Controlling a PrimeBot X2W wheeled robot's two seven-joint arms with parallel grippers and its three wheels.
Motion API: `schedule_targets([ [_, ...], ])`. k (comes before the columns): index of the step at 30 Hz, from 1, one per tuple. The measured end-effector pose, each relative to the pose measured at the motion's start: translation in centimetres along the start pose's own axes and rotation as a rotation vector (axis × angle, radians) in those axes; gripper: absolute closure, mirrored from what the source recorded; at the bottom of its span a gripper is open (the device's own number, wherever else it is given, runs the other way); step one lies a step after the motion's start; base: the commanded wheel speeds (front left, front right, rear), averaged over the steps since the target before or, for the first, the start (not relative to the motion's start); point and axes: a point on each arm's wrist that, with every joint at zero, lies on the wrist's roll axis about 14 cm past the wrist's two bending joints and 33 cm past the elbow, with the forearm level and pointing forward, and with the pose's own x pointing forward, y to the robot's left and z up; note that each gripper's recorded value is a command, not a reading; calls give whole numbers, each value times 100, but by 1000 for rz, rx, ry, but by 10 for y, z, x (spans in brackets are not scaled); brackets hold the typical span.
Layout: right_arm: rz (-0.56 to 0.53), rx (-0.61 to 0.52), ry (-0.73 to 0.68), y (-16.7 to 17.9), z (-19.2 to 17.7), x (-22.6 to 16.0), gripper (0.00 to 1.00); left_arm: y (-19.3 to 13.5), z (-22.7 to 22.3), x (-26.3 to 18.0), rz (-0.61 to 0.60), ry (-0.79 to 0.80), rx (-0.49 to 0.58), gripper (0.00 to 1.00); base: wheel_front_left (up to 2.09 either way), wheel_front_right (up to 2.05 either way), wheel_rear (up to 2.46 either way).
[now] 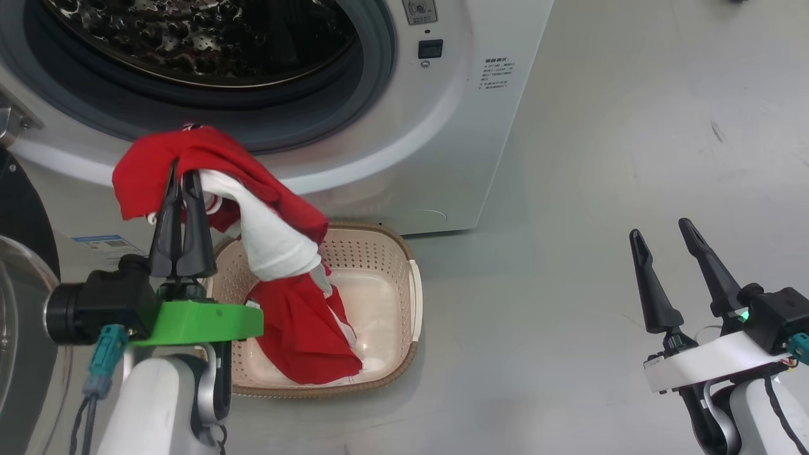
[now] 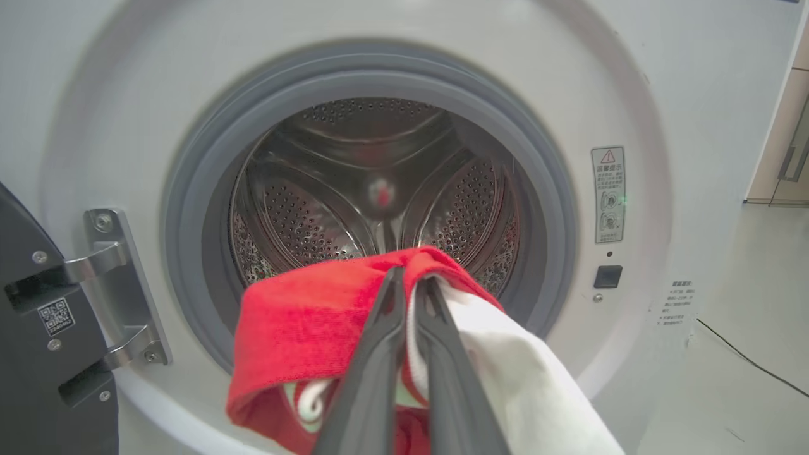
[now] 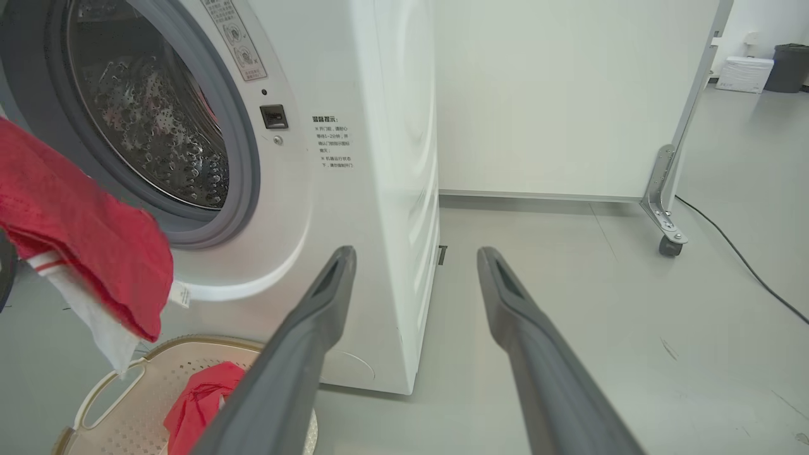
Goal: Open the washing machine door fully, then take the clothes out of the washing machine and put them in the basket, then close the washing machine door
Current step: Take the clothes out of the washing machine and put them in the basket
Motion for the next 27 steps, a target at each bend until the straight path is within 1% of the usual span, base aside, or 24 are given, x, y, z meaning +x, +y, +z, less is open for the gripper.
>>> schedule_targets([
  [6,-3,2,4,-1,-2,1,0,8,-37,-17,31,120,-41,100,0,0,0],
  [12,-11,6,19,-5,-8,3,0,9,-75,-27,42,245,-78,100,0,0,0],
  [21,-22,14,45,-11,-20,10,0,11,-148,-51,64,490,-114,100,0,0,0],
  [27,-38,17,58,-19,-27,18,0,7,-187,-49,61,605,-137,100,0,0,0],
])
